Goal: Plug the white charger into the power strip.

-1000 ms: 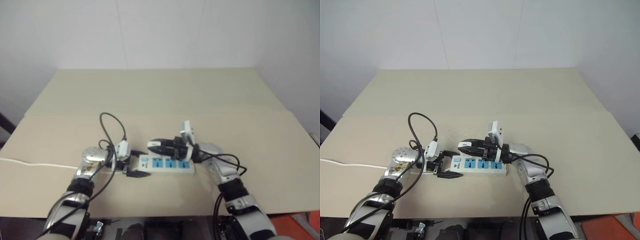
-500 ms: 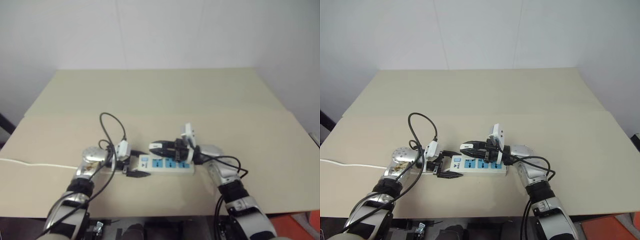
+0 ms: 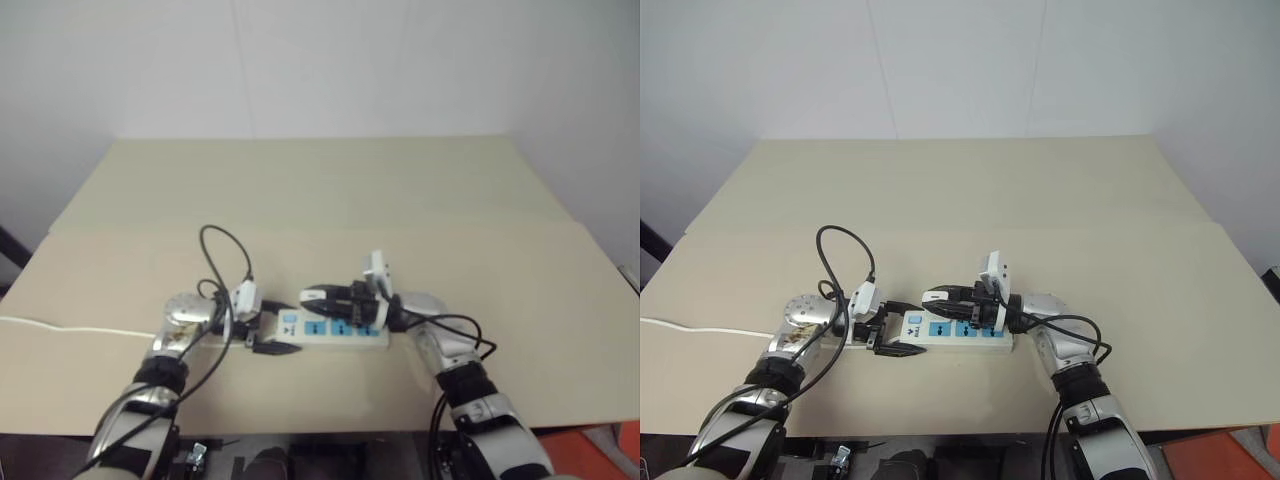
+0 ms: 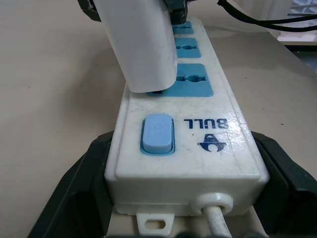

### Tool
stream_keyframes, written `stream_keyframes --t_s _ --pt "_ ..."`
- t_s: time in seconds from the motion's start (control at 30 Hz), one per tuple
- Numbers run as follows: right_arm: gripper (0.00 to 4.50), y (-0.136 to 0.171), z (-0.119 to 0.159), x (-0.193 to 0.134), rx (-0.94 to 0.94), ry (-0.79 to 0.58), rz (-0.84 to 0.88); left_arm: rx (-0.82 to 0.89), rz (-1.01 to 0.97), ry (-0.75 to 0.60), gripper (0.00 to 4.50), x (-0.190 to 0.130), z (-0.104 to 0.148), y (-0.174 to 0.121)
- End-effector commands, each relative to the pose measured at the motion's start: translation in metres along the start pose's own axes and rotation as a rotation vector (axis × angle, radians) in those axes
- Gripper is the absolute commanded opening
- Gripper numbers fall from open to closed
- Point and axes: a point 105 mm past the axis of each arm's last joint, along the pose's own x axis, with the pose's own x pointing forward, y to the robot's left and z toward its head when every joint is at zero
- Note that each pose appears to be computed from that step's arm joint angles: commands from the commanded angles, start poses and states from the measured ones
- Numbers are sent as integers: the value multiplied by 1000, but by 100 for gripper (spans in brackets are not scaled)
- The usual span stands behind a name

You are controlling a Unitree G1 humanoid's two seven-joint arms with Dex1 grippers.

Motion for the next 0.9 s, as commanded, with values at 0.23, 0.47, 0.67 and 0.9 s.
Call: stream_keyframes --t_s 0.23,0.47,0.67,0.9 --pt "111 -11 -3 -25 -42 -1 -65 6 -27 20 329 -5 4 -3" --pt "111 -14 -3 -31 -102 -7 -67 1 -25 29 329 -7 3 -4" --pt "111 -10 -19 -26 -98 48 -48 5 -28 32 329 -7 3 -4" --pt "111 -4 -42 -22 -85 130 -25 8 -28 29 329 -7 3 -5"
